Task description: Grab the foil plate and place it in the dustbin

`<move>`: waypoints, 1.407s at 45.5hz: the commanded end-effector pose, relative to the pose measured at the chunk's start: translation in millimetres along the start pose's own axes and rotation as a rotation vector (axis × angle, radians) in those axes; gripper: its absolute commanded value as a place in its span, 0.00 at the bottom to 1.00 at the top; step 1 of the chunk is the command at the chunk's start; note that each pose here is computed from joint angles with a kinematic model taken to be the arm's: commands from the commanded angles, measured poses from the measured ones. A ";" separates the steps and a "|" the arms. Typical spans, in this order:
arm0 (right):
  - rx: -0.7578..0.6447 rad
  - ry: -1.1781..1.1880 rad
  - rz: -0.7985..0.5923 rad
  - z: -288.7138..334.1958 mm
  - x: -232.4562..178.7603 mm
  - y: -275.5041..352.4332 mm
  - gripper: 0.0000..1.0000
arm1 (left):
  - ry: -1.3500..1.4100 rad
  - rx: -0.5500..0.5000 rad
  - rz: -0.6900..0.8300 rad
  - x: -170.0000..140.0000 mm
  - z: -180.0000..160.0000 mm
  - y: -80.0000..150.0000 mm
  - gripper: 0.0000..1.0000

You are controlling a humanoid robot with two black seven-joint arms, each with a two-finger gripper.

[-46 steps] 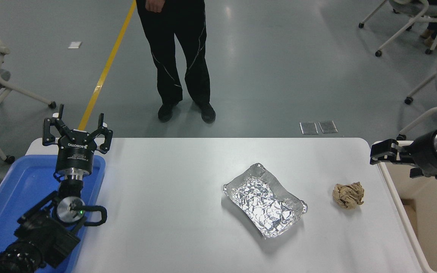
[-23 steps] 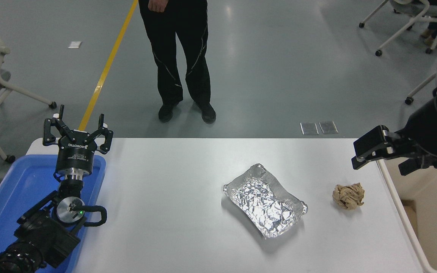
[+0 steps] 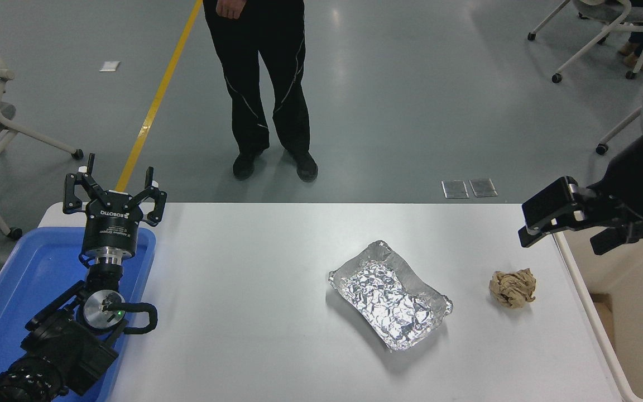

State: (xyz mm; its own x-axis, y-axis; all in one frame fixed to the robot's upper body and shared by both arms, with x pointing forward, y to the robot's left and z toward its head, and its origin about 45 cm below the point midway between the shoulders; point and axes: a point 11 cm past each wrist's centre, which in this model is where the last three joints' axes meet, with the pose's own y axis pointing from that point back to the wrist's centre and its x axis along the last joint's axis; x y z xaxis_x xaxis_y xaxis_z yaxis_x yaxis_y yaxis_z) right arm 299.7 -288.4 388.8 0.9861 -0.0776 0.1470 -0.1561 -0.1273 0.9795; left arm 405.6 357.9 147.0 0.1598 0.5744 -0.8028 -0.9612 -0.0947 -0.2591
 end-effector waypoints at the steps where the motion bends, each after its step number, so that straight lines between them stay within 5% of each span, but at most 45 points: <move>1: 0.042 -0.032 0.056 -3.6 11.2 -37.0 1.00 | 0.000 0.001 -0.001 -0.2 -0.1 -0.2 0.99; 15: 0.041 0.008 -0.002 -25.4 6.2 -103.6 1.00 | 0.000 -0.001 0.000 -0.1 0.2 -0.2 0.99; 40: 0.022 -0.445 -0.138 -7.9 -33.8 -233.2 1.00 | 0.001 0.001 -0.001 -0.4 -0.8 -0.1 0.99; 64: 0.036 -0.734 -0.092 -8.5 -68.8 -294.2 1.00 | 0.003 0.000 0.000 -0.6 -1.3 0.0 0.99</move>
State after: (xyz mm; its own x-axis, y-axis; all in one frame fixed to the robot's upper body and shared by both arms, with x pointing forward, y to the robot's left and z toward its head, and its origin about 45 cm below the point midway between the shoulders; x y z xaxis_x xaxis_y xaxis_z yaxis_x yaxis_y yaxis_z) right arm 287.7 -239.1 116.5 0.8021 -0.5914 -0.0824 -0.0544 -0.2098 0.9762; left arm 405.8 356.5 146.8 0.1613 0.5722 -0.8041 -0.9613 -0.0932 -0.2592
